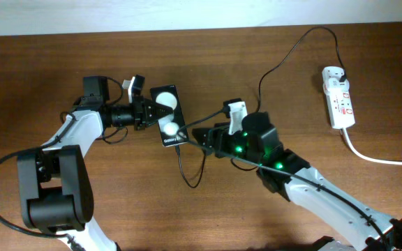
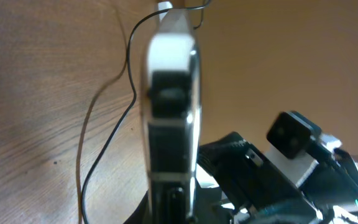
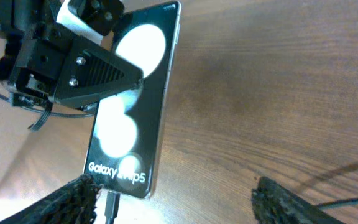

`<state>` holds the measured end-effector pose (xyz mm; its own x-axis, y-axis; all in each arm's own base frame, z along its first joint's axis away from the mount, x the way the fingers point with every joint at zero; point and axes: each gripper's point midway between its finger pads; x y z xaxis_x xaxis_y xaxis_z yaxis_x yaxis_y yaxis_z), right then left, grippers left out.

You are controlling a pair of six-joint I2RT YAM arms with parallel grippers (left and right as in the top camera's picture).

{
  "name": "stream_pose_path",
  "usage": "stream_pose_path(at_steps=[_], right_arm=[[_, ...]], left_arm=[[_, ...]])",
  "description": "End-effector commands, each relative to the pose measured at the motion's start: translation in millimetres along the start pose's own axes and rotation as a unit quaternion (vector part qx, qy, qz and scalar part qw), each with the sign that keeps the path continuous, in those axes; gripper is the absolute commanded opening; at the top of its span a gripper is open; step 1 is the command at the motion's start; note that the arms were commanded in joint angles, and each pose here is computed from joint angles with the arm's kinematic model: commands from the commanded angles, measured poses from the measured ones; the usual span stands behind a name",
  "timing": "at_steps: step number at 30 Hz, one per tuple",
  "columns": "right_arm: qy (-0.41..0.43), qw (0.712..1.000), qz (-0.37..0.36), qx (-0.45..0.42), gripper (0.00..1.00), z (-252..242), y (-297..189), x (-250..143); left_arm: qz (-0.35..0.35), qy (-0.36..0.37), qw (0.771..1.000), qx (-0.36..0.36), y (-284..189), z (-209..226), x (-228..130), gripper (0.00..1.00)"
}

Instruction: Plug charger to phone and switch on socket

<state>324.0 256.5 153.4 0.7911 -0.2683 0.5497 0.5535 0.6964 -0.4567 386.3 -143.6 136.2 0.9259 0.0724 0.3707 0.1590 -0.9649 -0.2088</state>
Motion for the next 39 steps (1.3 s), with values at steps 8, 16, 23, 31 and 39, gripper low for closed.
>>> stream_pose_path(at_steps=[8,16,23,31,39], right_arm=[[-0.017,0.99,0.097,0.097,0.48,15,-17,-21],[0.002,0.99,0.129,0.051,0.53,-9,-12,-39],[0.034,0.992,0.104,-0.062,0.99,-67,-22,-27],[0.033,0.988,0.085,-0.126,0.99,-90,-25,-23],[0.033,0.988,0.085,-0.126,0.99,-90,-25,-23]], left_arm=[[0.059,0.122,0.98,-0.146,41,-69,-27,0.0],[0.062,0.137,0.977,-0.152,44,-72,-28,0.0],[0.052,0.097,0.99,0.089,49,8,-15,0.0],[0.046,0.077,0.962,0.256,30,62,-12,0.0],[0.067,0.086,0.944,0.312,45,71,-22,0.0]])
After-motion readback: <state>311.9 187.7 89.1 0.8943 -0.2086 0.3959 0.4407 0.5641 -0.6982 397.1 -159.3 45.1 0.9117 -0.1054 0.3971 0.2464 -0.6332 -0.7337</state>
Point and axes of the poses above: each gripper's point midway between its finger pads, its own y axis out along the fingers, its own z axis along the line the jaws close on, x = y × z, and after that the axes turned 11 degrees about y, right-handed
